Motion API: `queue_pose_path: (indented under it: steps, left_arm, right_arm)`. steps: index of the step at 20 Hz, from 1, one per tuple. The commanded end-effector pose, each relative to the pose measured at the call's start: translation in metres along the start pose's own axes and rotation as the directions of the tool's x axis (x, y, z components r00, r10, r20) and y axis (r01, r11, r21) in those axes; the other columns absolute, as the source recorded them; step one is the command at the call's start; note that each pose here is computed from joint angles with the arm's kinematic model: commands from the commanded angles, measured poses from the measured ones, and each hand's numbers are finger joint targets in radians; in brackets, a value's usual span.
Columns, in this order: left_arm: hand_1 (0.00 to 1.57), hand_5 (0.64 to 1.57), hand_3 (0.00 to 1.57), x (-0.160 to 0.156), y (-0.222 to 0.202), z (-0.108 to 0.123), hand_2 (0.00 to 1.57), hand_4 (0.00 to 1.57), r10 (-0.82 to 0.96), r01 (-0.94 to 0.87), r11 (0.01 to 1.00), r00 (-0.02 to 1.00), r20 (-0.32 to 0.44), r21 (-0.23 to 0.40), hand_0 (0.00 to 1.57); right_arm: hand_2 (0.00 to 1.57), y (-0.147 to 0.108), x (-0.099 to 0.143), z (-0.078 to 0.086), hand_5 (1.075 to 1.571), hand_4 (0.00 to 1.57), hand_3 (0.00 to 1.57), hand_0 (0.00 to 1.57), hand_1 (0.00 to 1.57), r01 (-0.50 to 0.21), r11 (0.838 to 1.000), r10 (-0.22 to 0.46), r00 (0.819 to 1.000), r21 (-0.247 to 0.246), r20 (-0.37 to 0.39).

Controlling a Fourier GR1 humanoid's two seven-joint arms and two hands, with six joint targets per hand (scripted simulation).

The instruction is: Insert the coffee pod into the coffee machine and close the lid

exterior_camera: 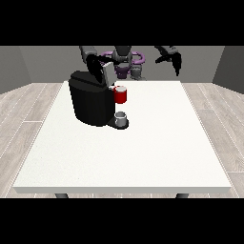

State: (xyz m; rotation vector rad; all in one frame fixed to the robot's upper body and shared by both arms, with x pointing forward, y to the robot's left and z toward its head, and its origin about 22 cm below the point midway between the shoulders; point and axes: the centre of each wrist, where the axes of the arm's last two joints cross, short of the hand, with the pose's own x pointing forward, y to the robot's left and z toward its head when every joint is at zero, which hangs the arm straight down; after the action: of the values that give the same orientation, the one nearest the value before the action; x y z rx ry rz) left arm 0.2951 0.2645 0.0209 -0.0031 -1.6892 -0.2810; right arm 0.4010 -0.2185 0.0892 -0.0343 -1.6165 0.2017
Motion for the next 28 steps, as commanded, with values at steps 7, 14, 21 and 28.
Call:
queue_pose_path:
  steps: [7, 14, 21, 28]
  left_arm:
    - [0.0, 1.571, 0.0, 0.006, -0.003, -0.005, 0.0, 0.41, -0.001, 0.002, 0.998, 1.0, 0.022, -0.057, 0.0]
    - [0.0, 1.571, 0.0, 0.004, -0.009, -0.01, 0.0, 0.33, -0.011, 0.014, 0.998, 0.999, 0.041, -0.06, 0.0]
    - [0.0, 1.571, 0.0, 0.02, -0.026, -0.028, 0.0, 0.38, -0.004, 0.014, 0.995, 0.995, 0.096, -0.099, 0.0]
    - [0.0, 1.571, 0.0, 0.04, -0.033, -0.042, 0.0, 0.43, -0.005, 0.027, 0.988, 0.989, 0.146, -0.149, 0.0]
  right_arm:
    - [0.0, 0.013, 0.066, -0.028, 1.571, 0.11, 0.0, 0.0, 0.0, -0.093, 0.995, 0.089, 0.991, 0.027, 0.103]
    - [0.0, 0.045, 0.076, -0.026, 1.571, 0.0, 0.0, 0.0, 0.0, -0.16, 0.984, 0.145, 0.974, 0.079, 0.172]
    - [0.0, 0.042, 0.122, -0.029, 1.571, 0.3, 0.0, 0.0, 0.0, -0.25, 0.968, 0.241, 0.951, 0.021, 0.192]
    - [0.0, 0.03, 0.145, -0.025, 1.571, 0.1, 0.0, 0.0, 0.0, -0.253, 0.966, 0.259, 0.941, -0.056, 0.217]
